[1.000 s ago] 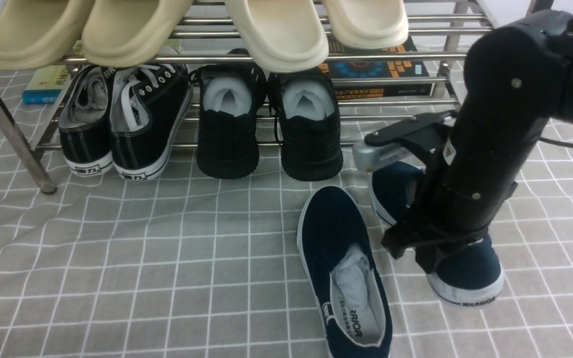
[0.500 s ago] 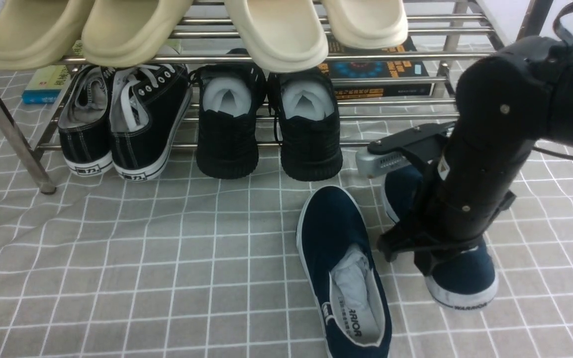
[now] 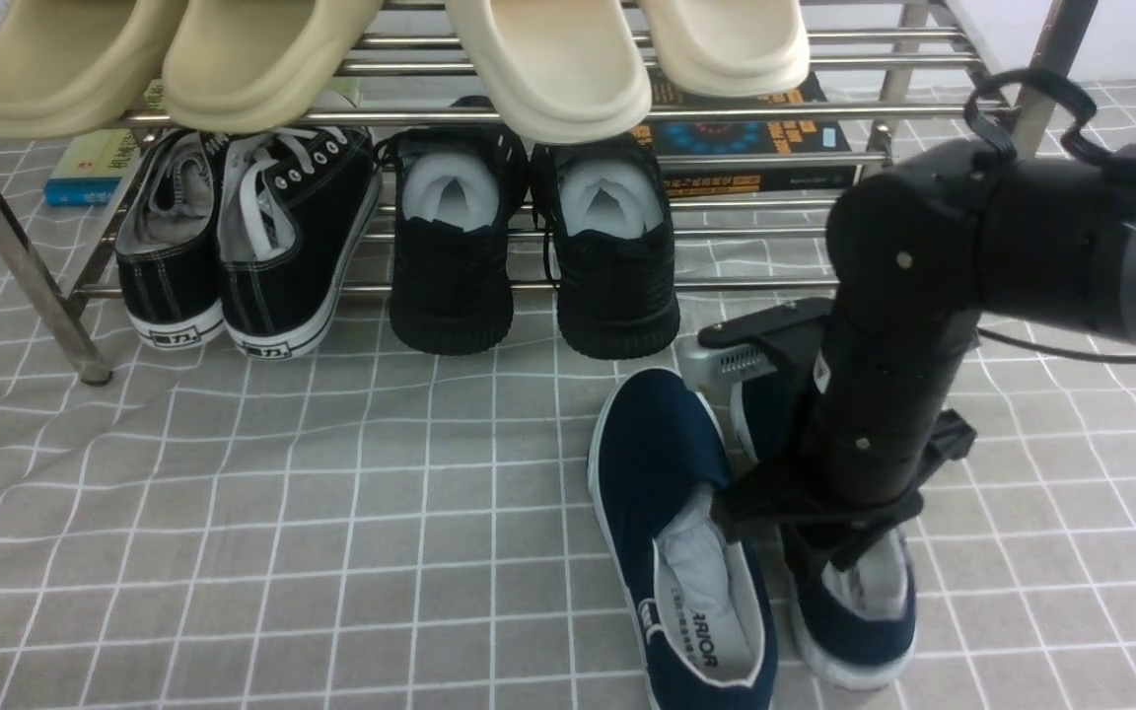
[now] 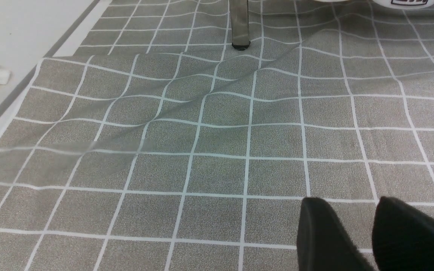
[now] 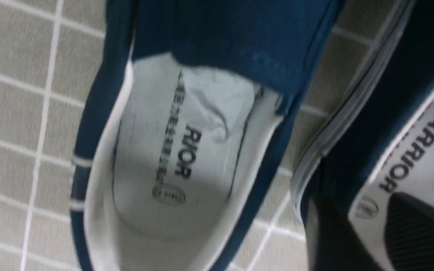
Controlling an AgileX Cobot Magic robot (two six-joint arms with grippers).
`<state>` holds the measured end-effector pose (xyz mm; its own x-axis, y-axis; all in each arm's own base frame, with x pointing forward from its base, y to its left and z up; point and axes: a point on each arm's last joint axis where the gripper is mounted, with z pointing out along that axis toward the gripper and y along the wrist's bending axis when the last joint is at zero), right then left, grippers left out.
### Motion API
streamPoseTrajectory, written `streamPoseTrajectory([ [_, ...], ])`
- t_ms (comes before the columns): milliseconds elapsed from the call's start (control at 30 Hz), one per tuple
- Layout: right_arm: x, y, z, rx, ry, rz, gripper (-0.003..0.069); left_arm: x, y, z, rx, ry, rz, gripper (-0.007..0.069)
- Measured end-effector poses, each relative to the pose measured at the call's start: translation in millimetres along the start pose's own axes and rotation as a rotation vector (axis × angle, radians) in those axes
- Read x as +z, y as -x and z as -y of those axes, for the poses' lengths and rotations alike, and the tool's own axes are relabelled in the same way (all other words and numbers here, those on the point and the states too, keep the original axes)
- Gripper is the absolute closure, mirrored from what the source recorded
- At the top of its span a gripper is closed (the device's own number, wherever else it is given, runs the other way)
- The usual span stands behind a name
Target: Take the shoes off the shelf with your hand from the grey coffee tablecloth.
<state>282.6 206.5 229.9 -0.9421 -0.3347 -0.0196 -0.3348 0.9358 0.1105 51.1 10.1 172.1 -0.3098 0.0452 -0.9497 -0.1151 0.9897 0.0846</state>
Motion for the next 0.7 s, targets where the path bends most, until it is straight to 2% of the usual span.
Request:
streamPoseTrajectory([
  [67, -10, 3, -2, -0.03, 0.002, 0.003, 0.0358, 0, 0, 0, 0.0, 0.0, 0.0, 0.0384],
  [200, -40, 6, -6, -0.119, 0.025, 0.096, 0.0361, 0, 0, 0, 0.0, 0.0, 0.0, 0.0384],
  [367, -98, -19, -3, -0.179, 0.026, 0.25, 0.0531, 0, 0, 0, 0.0, 0.0, 0.0, 0.0384],
  [400, -100, -21, -3, -0.18, 0.025, 0.257, 0.0538, 0, 0, 0, 0.0, 0.0, 0.0, 0.0384],
  [467, -130, -42, 2, -0.192, 0.019, 0.35, 0.0641, 0, 0, 0, 0.0, 0.0, 0.0, 0.0384],
  [533, -147, -61, 6, -0.197, 0.022, 0.401, 0.0669, 0, 0, 0, 0.0, 0.0, 0.0, 0.0384],
  [667, -175, -107, 19, -0.207, -0.001, 0.499, 0.0676, 0, 0, 0, 0.0, 0.0, 0.0, 0.0384],
  [700, -174, -107, 19, -0.207, -0.004, 0.496, 0.0676, 0, 0, 0, 0.0, 0.0, 0.0, 0.0384],
])
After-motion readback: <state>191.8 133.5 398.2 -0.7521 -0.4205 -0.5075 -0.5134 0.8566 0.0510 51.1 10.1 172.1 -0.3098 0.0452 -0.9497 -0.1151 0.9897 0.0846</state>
